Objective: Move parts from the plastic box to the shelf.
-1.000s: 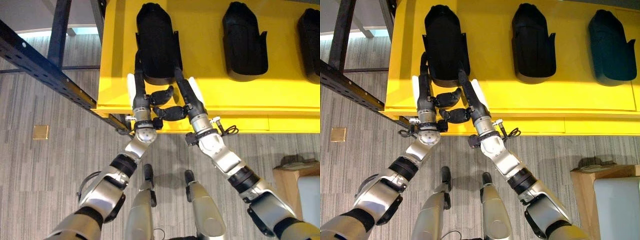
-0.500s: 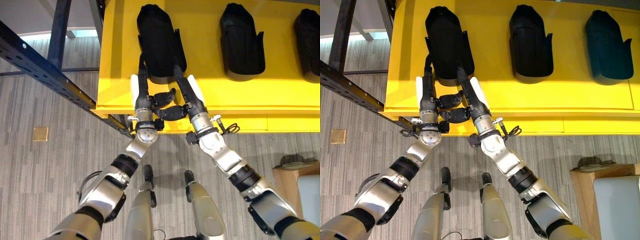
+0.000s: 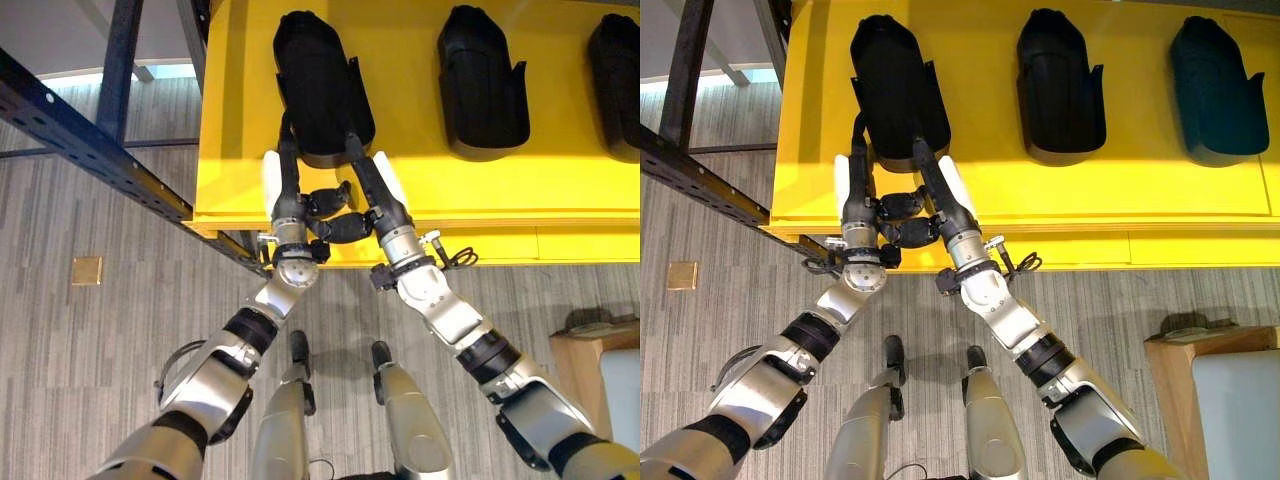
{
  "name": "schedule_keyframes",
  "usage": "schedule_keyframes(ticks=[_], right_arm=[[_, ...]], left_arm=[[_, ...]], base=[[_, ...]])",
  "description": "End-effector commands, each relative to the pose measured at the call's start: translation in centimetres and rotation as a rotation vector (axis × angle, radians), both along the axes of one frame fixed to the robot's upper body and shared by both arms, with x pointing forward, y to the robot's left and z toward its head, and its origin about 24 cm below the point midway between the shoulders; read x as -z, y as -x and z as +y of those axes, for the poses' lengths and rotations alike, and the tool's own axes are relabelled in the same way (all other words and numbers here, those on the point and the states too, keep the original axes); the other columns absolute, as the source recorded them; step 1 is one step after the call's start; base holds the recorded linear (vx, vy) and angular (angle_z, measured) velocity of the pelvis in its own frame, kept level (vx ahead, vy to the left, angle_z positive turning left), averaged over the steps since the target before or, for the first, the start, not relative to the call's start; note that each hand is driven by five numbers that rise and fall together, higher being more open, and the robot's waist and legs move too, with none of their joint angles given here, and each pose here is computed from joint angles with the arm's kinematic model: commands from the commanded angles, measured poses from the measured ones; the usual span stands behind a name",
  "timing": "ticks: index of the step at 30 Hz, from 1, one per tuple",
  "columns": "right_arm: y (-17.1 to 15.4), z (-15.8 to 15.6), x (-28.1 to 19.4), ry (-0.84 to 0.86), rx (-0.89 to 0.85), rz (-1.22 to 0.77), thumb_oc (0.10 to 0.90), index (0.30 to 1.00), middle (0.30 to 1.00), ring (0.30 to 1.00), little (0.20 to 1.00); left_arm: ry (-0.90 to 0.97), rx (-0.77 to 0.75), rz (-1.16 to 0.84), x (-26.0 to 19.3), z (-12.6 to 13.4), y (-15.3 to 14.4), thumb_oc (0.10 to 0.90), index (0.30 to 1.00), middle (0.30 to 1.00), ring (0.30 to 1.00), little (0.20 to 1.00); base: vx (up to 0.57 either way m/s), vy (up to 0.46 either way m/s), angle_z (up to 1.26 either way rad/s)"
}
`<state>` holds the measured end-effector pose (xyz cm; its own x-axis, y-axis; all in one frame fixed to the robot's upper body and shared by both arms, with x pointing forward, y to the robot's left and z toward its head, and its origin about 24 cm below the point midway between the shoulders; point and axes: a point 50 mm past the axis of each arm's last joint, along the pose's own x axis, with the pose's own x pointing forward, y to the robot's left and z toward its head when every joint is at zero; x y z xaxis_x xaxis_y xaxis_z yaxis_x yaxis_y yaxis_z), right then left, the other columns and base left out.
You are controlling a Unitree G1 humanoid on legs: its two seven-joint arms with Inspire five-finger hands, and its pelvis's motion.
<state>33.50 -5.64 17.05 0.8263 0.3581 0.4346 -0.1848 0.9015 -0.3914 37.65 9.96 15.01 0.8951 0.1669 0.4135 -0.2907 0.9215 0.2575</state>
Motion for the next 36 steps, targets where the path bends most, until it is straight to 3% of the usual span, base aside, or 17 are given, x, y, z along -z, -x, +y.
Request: schedule_keyframes(ticks=[1,19,25,36], right_arm=[[3.4,4.3,-8.3,-0.193,-0.270,-0.305,0.900,1.000,1.000,1.000,1.000],[4.4,6.1,-8.0,-0.197,-0.384,-0.252,0.900,1.000,1.000,1.000,1.000],[4.8,6.8,-7.6,-0.211,-0.390,-0.241,0.900,1.000,1.000,1.000,1.000],[4.9,6.7,-7.3,-0.219,-0.371,-0.239,0.900,1.000,1.000,1.000,1.000]], left_arm=[[0.010,0.094,-0.074,-2.6,-4.4,0.0,0.900,1.000,1.000,1.000,1.000],[-0.031,0.000,-0.101,-3.4,-3.3,-0.6,0.900,1.000,1.000,1.000,1.000],[-0.046,-0.254,-0.093,-2.9,-0.5,-1.0,0.900,1.000,1.000,1.000,1.000],[-0.064,-0.369,-0.120,-2.9,0.7,-0.8,0.900,1.000,1.000,1.000,1.000]], base=[[0.00,0.000,0.00],[0.00,0.000,0.00],[0.00,0.000,0.00],[0.00,0.000,0.00]])
